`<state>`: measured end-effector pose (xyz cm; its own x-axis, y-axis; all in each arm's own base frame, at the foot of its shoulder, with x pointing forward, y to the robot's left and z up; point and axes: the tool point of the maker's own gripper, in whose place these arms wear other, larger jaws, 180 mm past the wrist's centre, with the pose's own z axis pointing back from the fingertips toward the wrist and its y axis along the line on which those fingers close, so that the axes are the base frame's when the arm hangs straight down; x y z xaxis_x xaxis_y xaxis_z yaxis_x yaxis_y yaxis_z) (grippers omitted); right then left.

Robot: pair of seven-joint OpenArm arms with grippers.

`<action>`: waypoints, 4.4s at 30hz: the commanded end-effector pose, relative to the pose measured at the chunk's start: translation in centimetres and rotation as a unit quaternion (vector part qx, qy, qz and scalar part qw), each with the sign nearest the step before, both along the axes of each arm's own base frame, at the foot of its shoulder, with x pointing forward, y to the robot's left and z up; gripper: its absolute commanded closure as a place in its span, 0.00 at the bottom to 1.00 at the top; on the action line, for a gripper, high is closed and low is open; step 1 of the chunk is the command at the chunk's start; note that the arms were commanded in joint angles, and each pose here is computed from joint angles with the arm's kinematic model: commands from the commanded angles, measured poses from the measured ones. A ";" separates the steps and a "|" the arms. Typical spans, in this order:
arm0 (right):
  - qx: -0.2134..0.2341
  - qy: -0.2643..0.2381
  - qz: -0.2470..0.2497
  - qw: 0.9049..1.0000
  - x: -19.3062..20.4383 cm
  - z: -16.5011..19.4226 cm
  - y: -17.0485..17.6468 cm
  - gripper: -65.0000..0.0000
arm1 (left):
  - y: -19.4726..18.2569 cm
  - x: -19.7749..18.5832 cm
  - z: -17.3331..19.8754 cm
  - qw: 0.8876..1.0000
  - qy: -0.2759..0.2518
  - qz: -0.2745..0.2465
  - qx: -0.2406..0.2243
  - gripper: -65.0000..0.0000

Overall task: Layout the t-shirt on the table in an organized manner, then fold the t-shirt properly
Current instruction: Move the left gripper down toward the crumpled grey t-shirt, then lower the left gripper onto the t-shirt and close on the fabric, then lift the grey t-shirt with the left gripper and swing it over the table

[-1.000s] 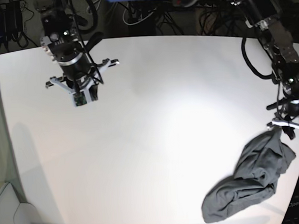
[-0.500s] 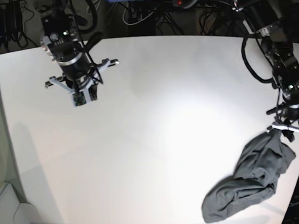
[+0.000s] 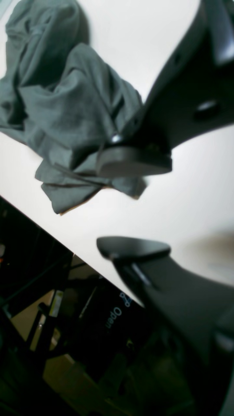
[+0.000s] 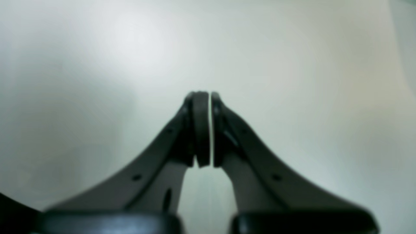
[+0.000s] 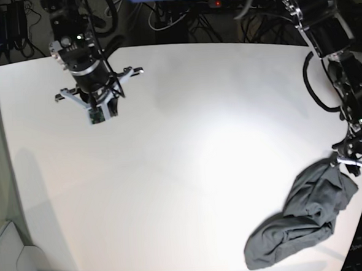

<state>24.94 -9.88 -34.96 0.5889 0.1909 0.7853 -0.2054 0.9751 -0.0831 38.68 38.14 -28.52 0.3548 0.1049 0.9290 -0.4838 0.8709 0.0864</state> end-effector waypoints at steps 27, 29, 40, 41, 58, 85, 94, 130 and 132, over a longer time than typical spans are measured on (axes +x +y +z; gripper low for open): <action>0.011 -0.033 0.072 0.997 0.9 1.7 3.3 1.00 | -1.6 3.1 -2.4 0.998 0.016 -0.065 -0.015 0.37; 0.011 -0.033 0.072 0.997 0.9 1.7 3.3 1.00 | -1.6 3.3 -3.5 0.997 0.027 -0.062 -0.027 0.37; 0.008 -0.032 0.074 0.997 0.8 1.6 3.2 1.00 | -0.5 4.5 -5.1 0.998 0.017 -0.056 -0.033 0.36; 0.008 -0.032 0.074 0.997 0.8 1.6 3.2 1.00 | -0.2 4.6 -5.0 0.998 0.015 -0.055 -0.032 0.36; 0.007 -0.029 0.070 0.997 0.7 1.5 2.9 1.00 | 0.6 6.6 -7.0 0.998 -0.007 -0.042 -0.055 0.36; 0.006 -0.028 0.070 0.997 0.6 1.4 2.8 1.00 | -0.6 6.6 -9.7 0.996 -0.002 -0.040 -0.082 0.37; -0.007 0.010 0.066 0.998 0.1 0.4 2.4 1.00 | -0.6 6.6 -9.7 0.996 -0.004 -0.037 -0.085 0.58; -0.010 0.012 0.065 0.998 0.0 0.3 2.3 1.00 | -28.5 3.8 13.2 0.936 -0.148 -0.320 0.002 0.98; -0.010 0.012 0.066 0.998 0.0 0.2 2.2 1.00 | -30.1 3.0 14.8 0.926 -0.164 -0.339 0.007 0.98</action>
